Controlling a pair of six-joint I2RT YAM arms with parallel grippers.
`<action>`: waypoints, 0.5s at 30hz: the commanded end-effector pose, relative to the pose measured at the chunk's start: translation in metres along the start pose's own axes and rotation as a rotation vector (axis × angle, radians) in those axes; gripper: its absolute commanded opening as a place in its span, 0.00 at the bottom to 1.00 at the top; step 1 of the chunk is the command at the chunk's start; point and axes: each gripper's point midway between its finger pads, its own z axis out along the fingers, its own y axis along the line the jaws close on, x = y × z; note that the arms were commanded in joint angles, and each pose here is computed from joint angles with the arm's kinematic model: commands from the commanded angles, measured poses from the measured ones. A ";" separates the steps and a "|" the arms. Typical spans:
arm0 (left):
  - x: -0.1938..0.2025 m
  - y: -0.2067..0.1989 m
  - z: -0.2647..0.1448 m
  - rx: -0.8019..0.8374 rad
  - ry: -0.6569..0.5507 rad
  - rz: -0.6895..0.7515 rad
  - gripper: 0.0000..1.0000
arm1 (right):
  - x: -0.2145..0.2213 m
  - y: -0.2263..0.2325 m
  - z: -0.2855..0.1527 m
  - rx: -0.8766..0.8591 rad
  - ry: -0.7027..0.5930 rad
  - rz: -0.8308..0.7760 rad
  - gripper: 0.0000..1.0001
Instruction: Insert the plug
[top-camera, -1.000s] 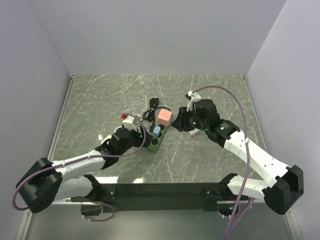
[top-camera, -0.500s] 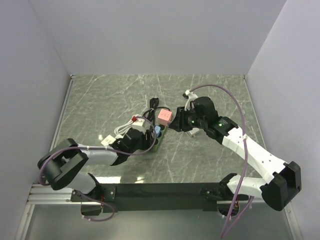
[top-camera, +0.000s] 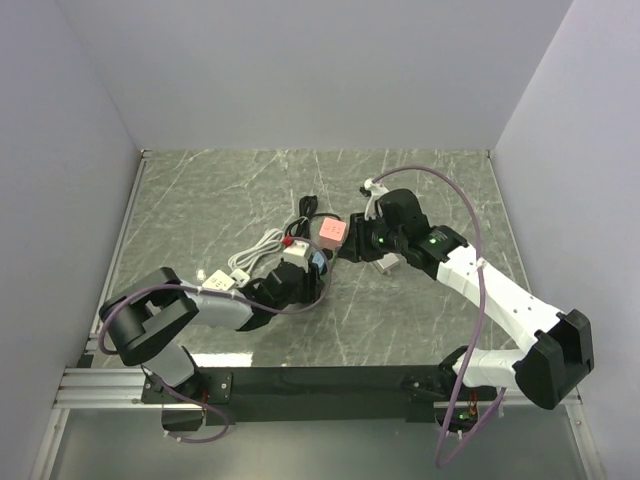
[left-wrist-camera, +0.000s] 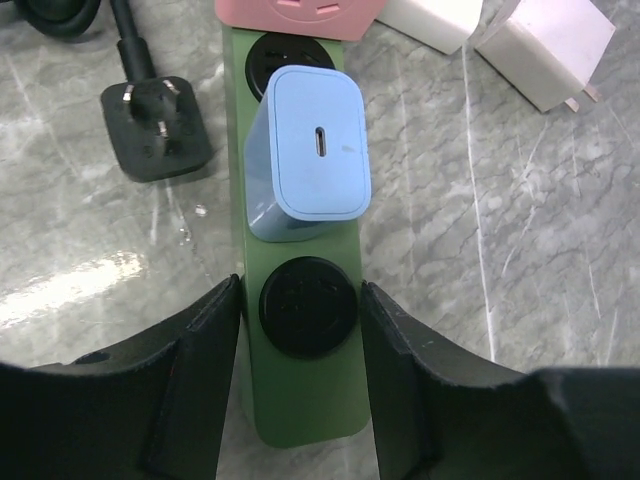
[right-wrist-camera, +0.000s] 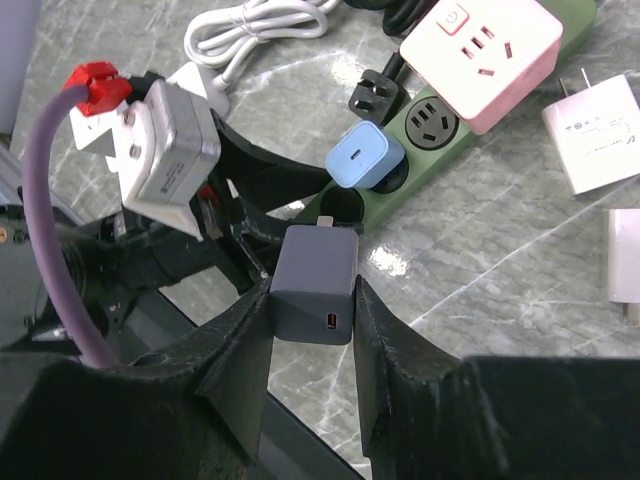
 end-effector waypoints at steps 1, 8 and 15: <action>0.023 -0.056 -0.005 0.179 0.081 -0.017 0.53 | -0.022 0.006 -0.008 -0.002 -0.040 -0.033 0.00; 0.024 -0.117 -0.010 0.297 0.108 -0.045 0.56 | -0.015 -0.005 0.001 0.047 0.007 -0.023 0.00; 0.031 -0.151 -0.018 0.417 0.137 -0.092 0.60 | -0.008 -0.017 0.006 0.096 0.060 -0.027 0.00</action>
